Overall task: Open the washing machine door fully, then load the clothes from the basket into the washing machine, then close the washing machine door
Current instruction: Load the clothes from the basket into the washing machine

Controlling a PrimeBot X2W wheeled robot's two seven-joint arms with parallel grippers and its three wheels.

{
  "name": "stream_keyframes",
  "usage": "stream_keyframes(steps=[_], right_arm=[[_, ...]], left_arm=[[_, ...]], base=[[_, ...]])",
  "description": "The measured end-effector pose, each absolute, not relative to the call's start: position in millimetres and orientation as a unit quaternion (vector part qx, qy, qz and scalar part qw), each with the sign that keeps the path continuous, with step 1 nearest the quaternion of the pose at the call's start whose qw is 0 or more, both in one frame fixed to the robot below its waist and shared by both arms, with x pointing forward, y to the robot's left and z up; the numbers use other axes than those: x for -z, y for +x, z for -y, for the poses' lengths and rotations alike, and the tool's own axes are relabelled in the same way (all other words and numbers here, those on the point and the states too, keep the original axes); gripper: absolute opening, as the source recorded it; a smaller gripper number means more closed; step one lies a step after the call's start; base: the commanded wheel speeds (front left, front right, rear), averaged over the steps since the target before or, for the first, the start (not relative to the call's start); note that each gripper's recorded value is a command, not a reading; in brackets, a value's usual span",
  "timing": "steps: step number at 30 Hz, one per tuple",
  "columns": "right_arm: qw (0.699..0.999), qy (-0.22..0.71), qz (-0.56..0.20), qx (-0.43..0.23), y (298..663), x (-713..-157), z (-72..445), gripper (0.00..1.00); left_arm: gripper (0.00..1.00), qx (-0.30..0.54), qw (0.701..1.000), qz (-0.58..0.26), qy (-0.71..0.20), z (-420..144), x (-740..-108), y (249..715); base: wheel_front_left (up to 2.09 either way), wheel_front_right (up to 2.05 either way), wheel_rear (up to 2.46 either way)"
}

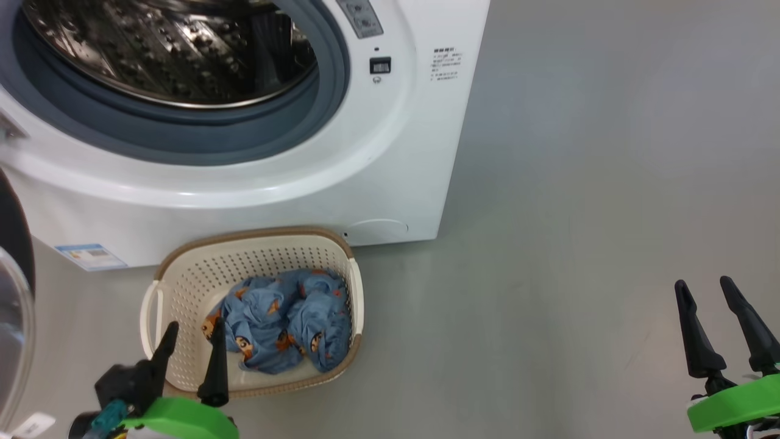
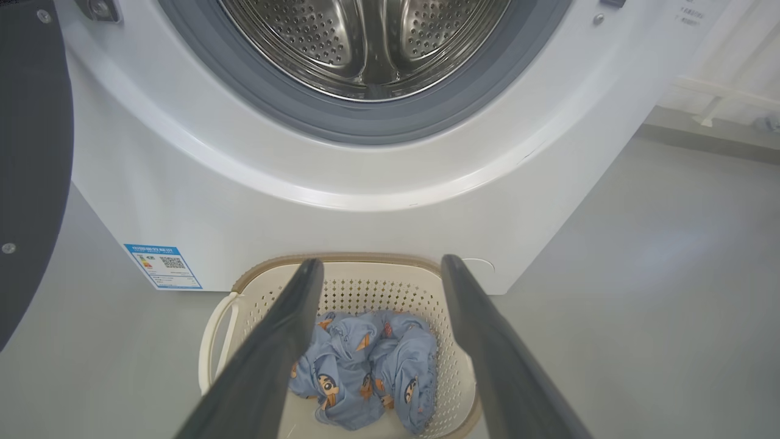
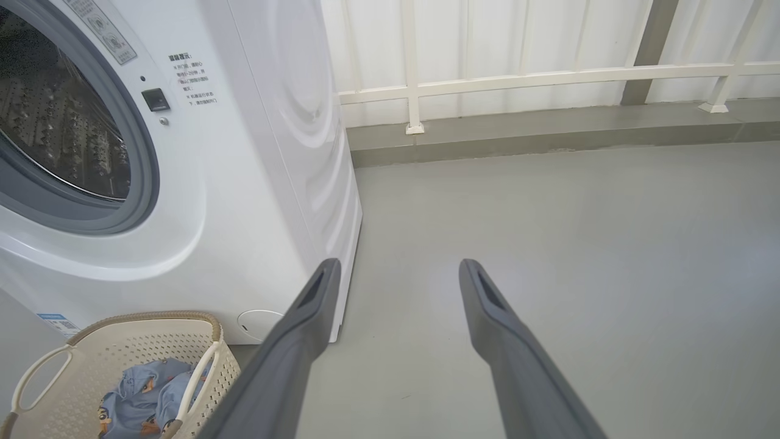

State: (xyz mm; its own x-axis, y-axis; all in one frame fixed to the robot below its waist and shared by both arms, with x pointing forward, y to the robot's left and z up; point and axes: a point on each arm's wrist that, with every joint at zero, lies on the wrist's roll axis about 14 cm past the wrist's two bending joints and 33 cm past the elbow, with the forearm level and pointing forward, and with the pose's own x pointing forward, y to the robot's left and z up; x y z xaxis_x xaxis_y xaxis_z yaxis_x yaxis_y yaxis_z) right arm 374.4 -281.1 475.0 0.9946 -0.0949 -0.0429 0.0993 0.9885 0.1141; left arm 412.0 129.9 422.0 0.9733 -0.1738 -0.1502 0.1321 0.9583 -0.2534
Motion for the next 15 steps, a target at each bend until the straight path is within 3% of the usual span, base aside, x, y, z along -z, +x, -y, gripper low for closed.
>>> stream_keyframes(steps=[15], right_arm=[[0.996, 0.071, -0.032, 0.032, 419.5, -454.6, 268.0, 1.00]], left_arm=[[1.00, 0.094, 0.973, -0.193, -0.081, -103.7, -345.2, 456.2]], base=[[0.00, 0.00, 0.00]])
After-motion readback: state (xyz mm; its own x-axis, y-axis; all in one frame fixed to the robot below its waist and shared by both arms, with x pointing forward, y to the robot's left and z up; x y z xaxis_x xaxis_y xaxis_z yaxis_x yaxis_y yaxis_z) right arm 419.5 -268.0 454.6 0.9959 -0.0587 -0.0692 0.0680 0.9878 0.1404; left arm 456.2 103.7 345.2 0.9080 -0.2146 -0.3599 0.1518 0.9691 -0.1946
